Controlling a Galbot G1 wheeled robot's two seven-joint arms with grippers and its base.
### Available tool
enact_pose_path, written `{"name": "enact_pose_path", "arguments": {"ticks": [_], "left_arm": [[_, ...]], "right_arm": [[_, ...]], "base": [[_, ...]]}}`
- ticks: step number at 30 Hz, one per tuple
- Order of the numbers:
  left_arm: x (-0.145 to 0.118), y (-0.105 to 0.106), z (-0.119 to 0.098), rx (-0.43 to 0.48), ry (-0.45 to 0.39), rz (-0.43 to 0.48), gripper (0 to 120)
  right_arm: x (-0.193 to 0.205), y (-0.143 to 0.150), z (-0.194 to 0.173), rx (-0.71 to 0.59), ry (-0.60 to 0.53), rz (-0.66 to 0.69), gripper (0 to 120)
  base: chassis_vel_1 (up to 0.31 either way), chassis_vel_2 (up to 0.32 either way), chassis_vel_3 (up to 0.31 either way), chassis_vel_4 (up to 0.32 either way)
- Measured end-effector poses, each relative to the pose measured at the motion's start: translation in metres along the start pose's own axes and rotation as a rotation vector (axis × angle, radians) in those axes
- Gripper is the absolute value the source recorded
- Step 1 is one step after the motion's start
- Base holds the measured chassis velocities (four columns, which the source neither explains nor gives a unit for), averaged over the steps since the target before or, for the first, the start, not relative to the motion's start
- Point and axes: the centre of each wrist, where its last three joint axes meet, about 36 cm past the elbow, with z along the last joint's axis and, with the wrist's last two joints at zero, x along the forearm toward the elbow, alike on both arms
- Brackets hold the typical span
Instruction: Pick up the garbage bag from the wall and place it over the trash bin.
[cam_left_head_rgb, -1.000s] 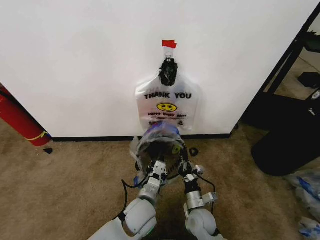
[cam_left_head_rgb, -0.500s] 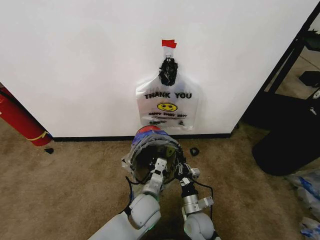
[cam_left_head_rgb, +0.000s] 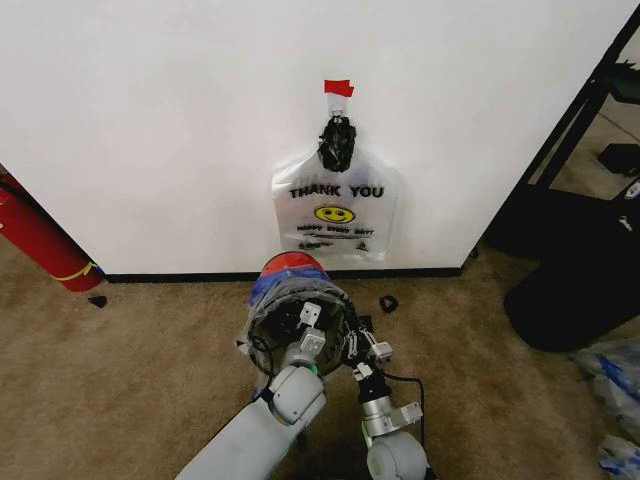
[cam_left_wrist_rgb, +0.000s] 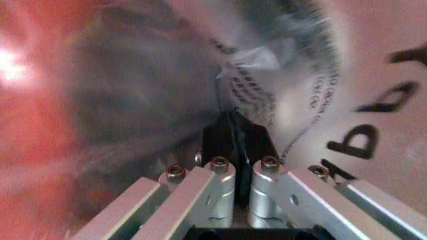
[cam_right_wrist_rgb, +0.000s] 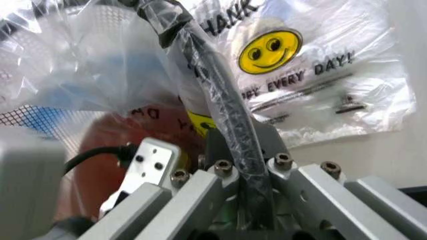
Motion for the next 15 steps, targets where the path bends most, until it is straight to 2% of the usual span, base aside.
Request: {"name": "enact_pose_path", "arguments": {"ticks": [5, 7, 8, 12, 15], "left_arm": [[-0.002, 0.004, 0.000, 0.005, -0.023, -0.009, 0], [0.011, 0.005, -0.002, 0.035, -0.045, 0.046, 0], [0.011, 0.005, -0.002, 0.035, -0.045, 0.046, 0], [0.060, -0.002, -0.009, 0.126, -0.057, 0.228, 0], [0.081, -0.003, -0.014, 0.164, -0.067, 0.294, 0]], "right_arm": [[0.001, 0.000, 0.000, 0.000, -0.002, 0.000, 0], [0.001, -0.001, 0.003, -0.002, 0.003, 0.004, 0], [0.001, -0.001, 0.003, -0.002, 0.003, 0.004, 0], [-0.004, -0.005, 0.013, -0.018, 0.010, 0.033, 0], [-0.009, -0.008, 0.016, -0.032, 0.007, 0.065, 0]], "base": [[0.000, 0.000, 0.000, 0.000], [0.000, 0.000, 0.000, 0.000], [0.000, 0.000, 0.000, 0.000], [0.000, 0.000, 0.000, 0.000], [0.000, 0.000, 0.000, 0.000]]}}
